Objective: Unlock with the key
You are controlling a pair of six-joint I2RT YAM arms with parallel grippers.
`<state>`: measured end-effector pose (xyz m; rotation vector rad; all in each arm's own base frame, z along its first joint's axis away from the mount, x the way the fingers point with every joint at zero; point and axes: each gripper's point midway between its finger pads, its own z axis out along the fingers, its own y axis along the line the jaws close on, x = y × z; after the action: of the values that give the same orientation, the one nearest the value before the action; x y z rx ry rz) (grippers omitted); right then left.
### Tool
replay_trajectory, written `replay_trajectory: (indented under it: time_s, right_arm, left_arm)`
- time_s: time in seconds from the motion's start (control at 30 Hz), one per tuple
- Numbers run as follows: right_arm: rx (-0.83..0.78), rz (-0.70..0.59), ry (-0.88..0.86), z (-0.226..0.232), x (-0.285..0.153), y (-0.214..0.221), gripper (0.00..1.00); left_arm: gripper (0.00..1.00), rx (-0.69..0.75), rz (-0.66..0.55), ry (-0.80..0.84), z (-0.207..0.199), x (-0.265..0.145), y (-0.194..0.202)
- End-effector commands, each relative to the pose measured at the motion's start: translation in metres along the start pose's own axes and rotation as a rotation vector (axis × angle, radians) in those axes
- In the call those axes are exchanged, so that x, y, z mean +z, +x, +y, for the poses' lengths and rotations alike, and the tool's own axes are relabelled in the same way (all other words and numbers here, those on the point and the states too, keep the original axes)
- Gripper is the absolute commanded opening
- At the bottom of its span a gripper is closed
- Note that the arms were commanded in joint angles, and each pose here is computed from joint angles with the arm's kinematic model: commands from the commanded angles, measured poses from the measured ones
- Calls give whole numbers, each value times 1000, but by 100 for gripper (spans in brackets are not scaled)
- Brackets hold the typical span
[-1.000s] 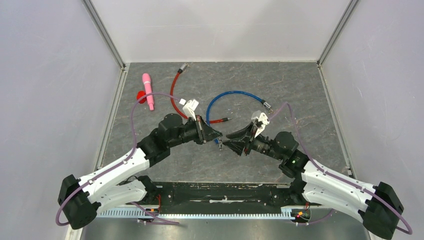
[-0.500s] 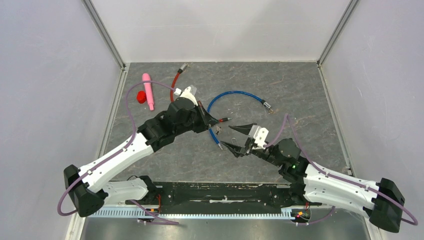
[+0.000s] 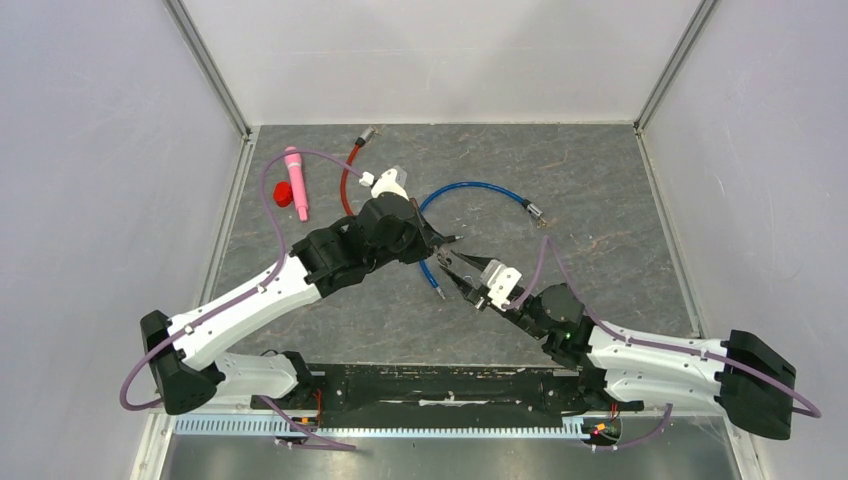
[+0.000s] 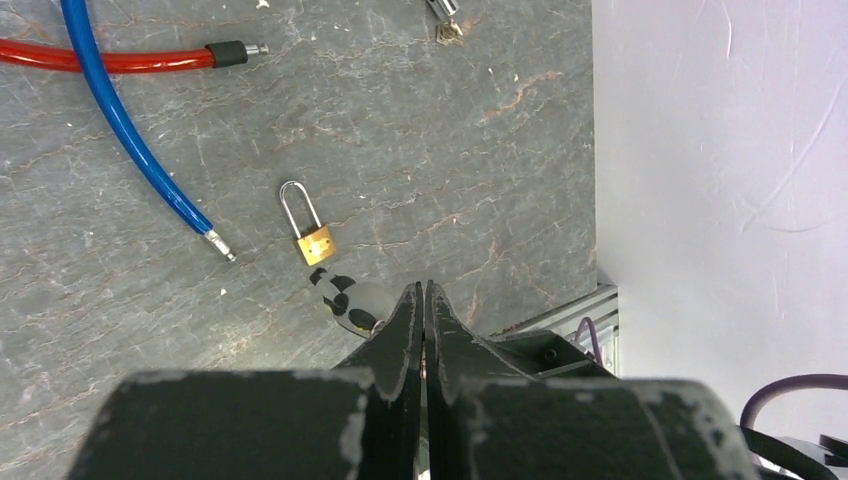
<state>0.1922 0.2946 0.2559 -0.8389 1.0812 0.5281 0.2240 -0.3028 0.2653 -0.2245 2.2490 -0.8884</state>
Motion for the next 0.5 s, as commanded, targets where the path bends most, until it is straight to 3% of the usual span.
replay_trajectory:
  time_s: [0.0, 0.47]
  right_arm:
    - [-18, -85, 86, -14, 4, -21, 37]
    - [-49, -26, 153, -16, 4, -8, 20]
  left_arm:
    - [2, -25, -76, -12, -15, -5, -15]
    - [2, -22, -133, -24, -21, -10, -15]
